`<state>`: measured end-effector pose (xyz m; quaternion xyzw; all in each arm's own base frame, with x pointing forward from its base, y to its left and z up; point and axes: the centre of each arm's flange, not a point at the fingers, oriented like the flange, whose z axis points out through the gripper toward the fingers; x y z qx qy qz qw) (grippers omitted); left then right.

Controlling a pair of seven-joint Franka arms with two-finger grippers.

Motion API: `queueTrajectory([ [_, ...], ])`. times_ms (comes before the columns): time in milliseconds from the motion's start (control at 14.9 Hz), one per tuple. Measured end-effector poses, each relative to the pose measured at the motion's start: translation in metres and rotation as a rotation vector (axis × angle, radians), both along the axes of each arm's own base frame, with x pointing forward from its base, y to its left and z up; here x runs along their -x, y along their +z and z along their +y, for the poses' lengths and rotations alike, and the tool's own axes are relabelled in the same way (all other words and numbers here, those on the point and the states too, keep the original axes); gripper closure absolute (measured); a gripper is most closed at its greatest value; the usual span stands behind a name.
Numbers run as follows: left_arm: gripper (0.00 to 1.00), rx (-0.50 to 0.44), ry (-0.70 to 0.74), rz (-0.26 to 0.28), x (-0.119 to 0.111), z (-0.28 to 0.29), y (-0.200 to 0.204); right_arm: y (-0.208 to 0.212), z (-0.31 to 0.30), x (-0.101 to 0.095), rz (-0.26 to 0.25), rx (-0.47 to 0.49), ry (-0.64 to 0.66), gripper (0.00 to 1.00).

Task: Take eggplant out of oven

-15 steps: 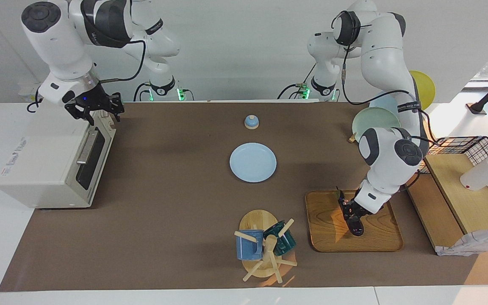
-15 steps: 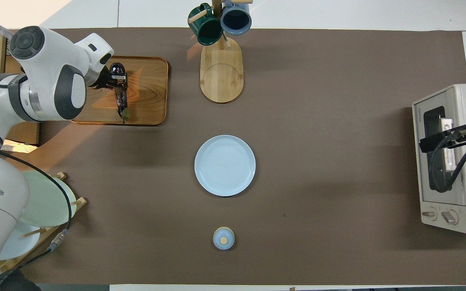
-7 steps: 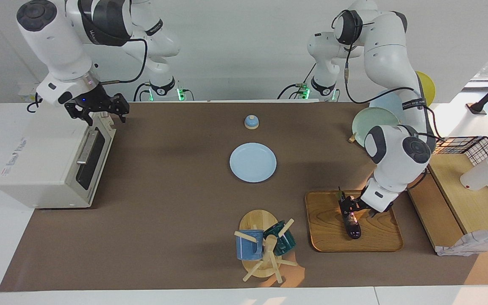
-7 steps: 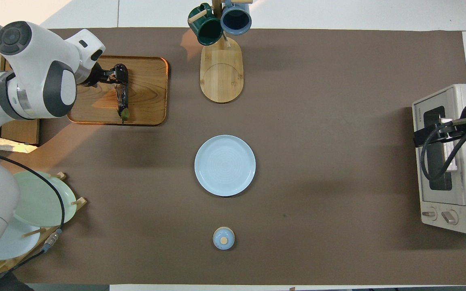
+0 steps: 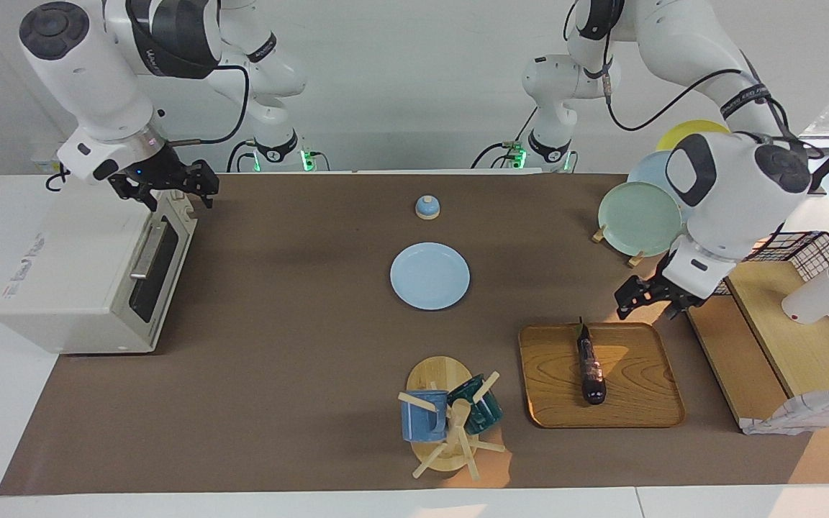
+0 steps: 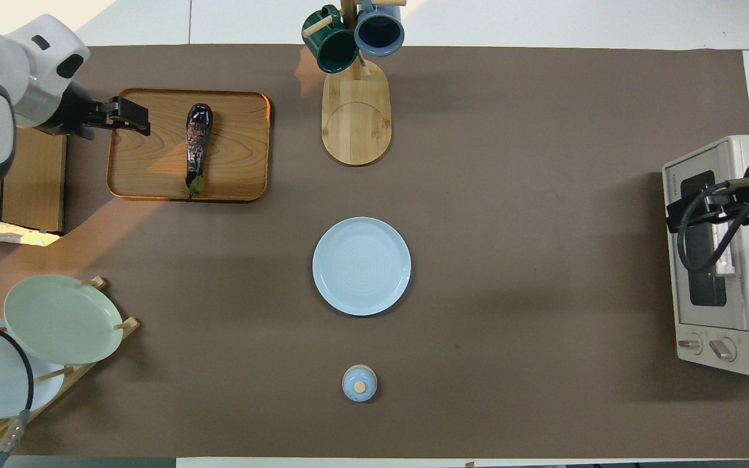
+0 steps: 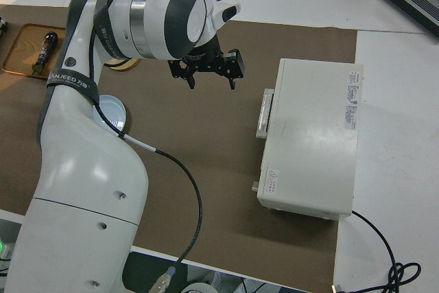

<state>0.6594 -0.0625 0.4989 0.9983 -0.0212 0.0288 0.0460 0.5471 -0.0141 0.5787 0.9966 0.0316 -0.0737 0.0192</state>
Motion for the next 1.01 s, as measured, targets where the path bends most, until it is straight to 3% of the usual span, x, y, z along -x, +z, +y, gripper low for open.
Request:
queueTrajectory([
  [403, 0.0, -0.004, 0.001, 0.061, 0.057, 0.012, 0.066, 0.0, -0.001, 0.0, 0.0, 0.0, -0.004, 0.0],
  [739, 0.0, -0.005, 0.027, 0.105, 0.104, 0.014, 0.066, 0.001, -0.002, 0.0, -0.003, 0.0, -0.006, 0.0],
  [1008, 0.0, -0.056, 0.01, 0.14, 0.119, 0.013, 0.064, 0.005, 0.004, -0.001, -0.012, 0.001, 0.005, 0.0],
])
